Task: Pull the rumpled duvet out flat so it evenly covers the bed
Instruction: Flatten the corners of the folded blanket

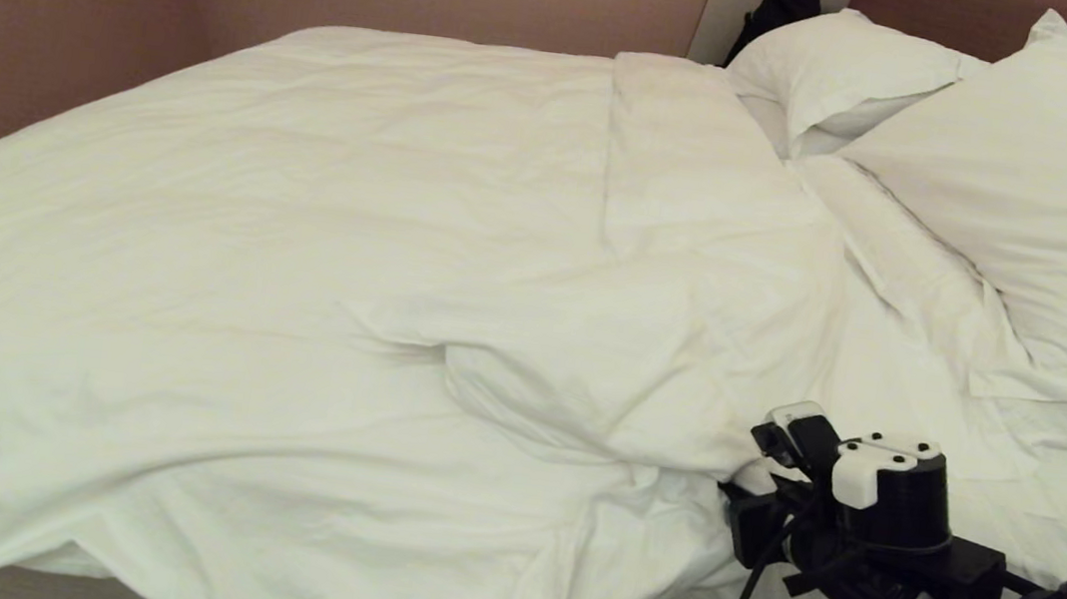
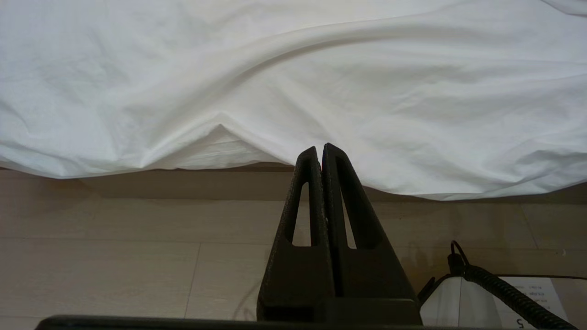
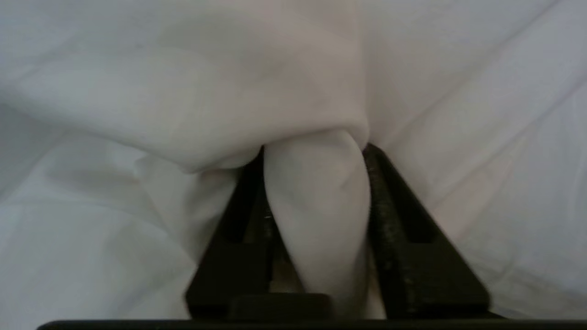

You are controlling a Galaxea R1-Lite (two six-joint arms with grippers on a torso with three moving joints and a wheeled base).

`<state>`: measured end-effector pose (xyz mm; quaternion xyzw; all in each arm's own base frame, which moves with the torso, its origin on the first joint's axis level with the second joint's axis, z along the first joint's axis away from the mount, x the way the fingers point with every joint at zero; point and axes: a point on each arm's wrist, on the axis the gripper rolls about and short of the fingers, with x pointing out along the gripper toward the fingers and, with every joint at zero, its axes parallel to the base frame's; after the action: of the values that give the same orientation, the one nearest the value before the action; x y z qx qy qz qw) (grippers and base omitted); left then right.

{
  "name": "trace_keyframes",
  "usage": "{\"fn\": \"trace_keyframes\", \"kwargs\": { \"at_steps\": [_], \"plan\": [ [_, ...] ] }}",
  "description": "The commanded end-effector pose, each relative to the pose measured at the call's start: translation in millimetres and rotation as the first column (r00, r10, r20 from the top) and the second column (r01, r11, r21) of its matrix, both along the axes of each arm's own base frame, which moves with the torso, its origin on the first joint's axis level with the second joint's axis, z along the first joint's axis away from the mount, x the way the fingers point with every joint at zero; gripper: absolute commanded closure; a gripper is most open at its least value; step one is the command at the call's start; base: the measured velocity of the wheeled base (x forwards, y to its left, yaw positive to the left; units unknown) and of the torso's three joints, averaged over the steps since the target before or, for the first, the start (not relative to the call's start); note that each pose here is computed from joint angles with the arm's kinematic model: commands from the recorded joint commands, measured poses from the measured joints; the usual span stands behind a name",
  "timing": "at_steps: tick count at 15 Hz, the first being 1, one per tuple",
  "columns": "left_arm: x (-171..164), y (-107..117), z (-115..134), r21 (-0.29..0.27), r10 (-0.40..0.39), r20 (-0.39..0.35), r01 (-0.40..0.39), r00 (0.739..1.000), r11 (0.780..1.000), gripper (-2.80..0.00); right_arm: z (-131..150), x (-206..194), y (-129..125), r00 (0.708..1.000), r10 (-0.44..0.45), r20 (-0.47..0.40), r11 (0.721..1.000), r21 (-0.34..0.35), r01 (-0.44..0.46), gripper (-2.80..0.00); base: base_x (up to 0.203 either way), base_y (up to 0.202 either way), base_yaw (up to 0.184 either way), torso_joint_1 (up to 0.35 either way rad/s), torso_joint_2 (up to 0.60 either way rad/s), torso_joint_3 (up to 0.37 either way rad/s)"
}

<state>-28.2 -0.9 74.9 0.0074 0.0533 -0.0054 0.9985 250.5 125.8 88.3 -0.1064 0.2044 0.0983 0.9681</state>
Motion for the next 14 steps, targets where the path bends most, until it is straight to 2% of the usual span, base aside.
{"fn": "trace_keyframes", "kwargs": {
  "at_steps": [1, 3, 7, 11, 14],
  "plan": [
    [0, 0, 0, 0.0, 0.001, -0.001, -0.001, 1.0, 1.0, 0.0, 6, 4, 1, 0.999, -0.009, 0.052, 1.0, 0.008, 0.009, -2.8, 0.0, 0.0, 0.0, 0.0, 0.0, 0.0],
    [0, 0, 0, 0.0, 0.001, -0.001, -0.001, 1.0, 1.0, 0.0, 12, 3, 0, 0.997, -0.008, 0.075, 1.0, 0.002, 0.008, -2.8, 0.0, 0.0, 0.0, 0.0, 0.0, 0.0],
    [0, 0, 0, 0.0, 0.001, -0.001, -0.001, 1.0, 1.0, 0.0, 50, -9, -6, 0.979, -0.002, 0.202, 1.0, 0.029, -0.004, -2.8, 0.0, 0.0, 0.0, 0.0, 0.0, 0.0],
    [0, 0, 0, 0.0, 0.001, -0.001, -0.001, 1.0, 1.0, 0.0, 107, -44, -23, 0.919, 0.002, 0.393, 0.999, 0.042, -0.02, -2.8, 0.0, 0.0, 0.0, 0.0, 0.0, 0.0],
    [0, 0, 0, 0.0, 0.001, -0.001, -0.001, 1.0, 1.0, 0.0, 134, -72, -30, 0.879, 0.03, 0.476, 0.997, 0.055, -0.063, -2.8, 0.0, 0.0, 0.0, 0.0, 0.0, 0.0]
  ]
}}
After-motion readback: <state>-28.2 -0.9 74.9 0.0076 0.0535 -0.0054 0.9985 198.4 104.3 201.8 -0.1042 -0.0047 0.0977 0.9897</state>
